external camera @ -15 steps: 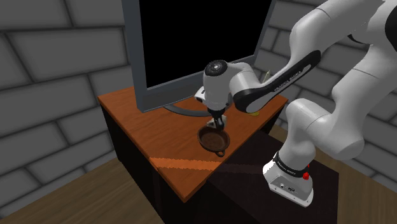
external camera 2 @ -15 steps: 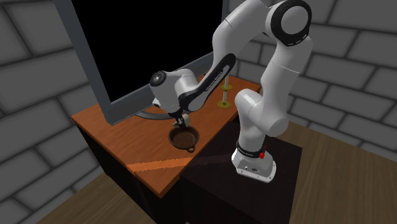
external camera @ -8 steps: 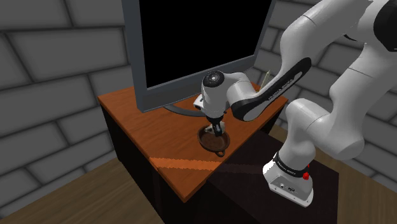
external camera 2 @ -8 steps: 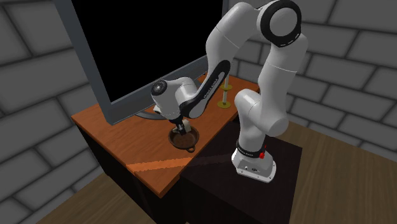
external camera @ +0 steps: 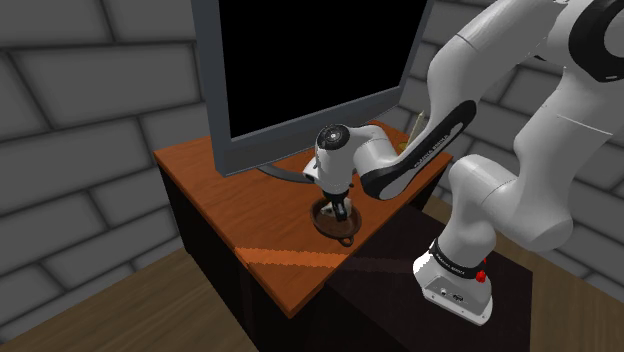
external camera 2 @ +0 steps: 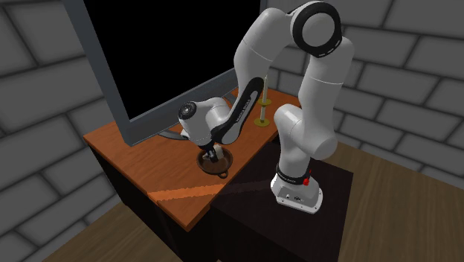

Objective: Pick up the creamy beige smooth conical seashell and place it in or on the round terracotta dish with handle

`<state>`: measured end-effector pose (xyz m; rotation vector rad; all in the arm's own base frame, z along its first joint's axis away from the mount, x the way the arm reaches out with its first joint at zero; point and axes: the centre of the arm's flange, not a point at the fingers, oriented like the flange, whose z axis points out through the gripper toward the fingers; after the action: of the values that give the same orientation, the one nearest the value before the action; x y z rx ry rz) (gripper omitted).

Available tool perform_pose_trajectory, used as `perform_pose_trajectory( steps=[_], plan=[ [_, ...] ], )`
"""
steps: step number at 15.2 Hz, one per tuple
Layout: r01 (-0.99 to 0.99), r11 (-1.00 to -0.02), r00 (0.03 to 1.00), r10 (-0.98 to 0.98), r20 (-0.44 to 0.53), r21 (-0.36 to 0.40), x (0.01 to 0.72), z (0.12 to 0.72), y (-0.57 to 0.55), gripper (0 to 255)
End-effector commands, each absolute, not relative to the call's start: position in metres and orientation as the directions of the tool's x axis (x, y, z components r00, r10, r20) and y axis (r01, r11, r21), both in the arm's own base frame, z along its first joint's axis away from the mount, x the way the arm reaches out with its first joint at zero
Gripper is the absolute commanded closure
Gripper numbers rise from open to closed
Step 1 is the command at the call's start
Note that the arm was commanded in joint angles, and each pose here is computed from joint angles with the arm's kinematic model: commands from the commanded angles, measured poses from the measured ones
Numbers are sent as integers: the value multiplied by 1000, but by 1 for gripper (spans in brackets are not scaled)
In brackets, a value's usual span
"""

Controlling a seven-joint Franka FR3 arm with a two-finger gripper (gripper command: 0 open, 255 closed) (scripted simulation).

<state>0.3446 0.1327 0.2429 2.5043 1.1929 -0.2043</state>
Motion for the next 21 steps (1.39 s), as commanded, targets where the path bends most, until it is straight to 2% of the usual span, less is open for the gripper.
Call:
perform_pose_trajectory(
  steps=[1, 4, 5, 10, 14, 21],
  plan=[
    [773, -580, 634, 722, -279, 256, 345, 243, 133, 255],
    [773, -580, 634, 722, -279, 256, 345, 243, 133, 255],
    [773, -580, 634, 722, -279, 256, 345, 243, 133, 0],
    [773, -580, 634, 722, -279, 256, 345, 243, 133, 0],
    [773, -580, 634, 722, -279, 256, 344, 289, 152, 0],
    [773, -580, 634, 722, -279, 256, 344, 289, 152, 0]
  ],
)
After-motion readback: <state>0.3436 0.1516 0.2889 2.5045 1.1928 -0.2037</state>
